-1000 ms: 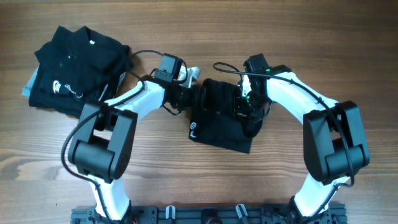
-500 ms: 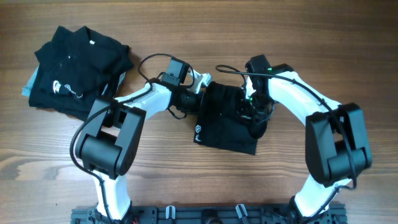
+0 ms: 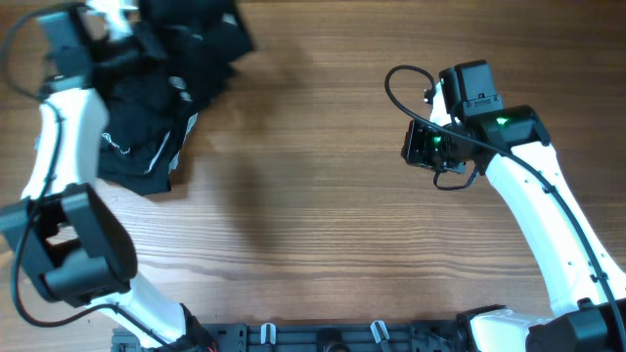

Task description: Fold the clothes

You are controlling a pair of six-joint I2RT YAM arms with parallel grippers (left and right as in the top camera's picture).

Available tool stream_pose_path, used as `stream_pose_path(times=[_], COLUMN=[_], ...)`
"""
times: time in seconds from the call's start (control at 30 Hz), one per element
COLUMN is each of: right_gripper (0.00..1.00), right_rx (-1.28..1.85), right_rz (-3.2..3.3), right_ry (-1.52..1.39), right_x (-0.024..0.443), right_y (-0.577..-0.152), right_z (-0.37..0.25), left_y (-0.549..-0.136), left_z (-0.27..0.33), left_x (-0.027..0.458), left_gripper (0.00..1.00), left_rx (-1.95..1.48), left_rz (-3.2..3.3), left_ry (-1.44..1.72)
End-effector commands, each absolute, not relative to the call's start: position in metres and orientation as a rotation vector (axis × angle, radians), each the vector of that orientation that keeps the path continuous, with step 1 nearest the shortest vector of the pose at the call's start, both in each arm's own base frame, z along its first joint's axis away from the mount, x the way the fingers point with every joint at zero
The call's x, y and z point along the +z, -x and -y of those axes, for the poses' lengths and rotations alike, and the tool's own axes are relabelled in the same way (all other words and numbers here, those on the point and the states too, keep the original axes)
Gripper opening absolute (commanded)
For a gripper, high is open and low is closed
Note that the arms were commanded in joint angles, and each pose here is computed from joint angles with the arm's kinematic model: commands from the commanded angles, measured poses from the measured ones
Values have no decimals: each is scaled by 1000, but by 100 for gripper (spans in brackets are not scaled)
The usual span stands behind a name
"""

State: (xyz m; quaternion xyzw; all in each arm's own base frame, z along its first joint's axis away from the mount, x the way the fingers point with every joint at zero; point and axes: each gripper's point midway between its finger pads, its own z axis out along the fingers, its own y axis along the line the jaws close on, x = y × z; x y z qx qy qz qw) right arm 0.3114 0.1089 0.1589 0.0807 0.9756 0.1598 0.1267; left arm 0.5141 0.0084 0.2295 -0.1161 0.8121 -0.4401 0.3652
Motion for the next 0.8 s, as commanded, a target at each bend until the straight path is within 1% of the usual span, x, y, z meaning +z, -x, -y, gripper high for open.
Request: stream_pose_path(times=[0.0,0.07,0.2,0.23,0.27,0.33,0.4,0.43,0.47,0.53,0.6,0.7,0.77], right_gripper=[20,20,20,20,20,22,25,25,27,29,30,32,34], right_rx=[465,463,468,468,468,468,470,469,468,472,472,497,517], right_rz=[-2838,-2838,-2822,-2822,-2822,-2822,-2820,-2820,-2822,-2822,-2811,-2740,-2643], right_ry=[-279,-305,-303,-305,-307,-307,-305,-297,-294,-232,-179,-123,-103], right_x=[159,159,160,160,160,160,160,160,160,161,162,176,203], right_y=[-314,-314,-318,-318,-317,-318,-318,-318,-318,-317,-319,-330,-340], right_z=[-109,-109,-109,-109,-109,-109,-109,-110,-110,-111,-112,-116,-118], left_y=[-504,-488,-456,-447,-441,-434,-426,-421,-412,-385,-364,-346,-339], left_z=[-85,-128,-171,-180,-186,-186,-181,-181,-183,-197,-207,-194,-157], left_x=[248,228,191,180,170,161,156,154,154,158,175,221,263], left_gripper=[4,4,4,9,20,58,87,96,100,100,100,100,100], left_rx=[-1062,-990,-821,-750,-692,-656,-656,-652,-632,-522,-439,-398,-438], left_rz=[-2015,-2038,-2134,-2170,-2197,-2234,-2278,-2291,-2313,-2332,-2315,-2284,-2265], left_ry=[508,699,908,962,1020,1033,1038,1058,1071,1173,1202,1077,874])
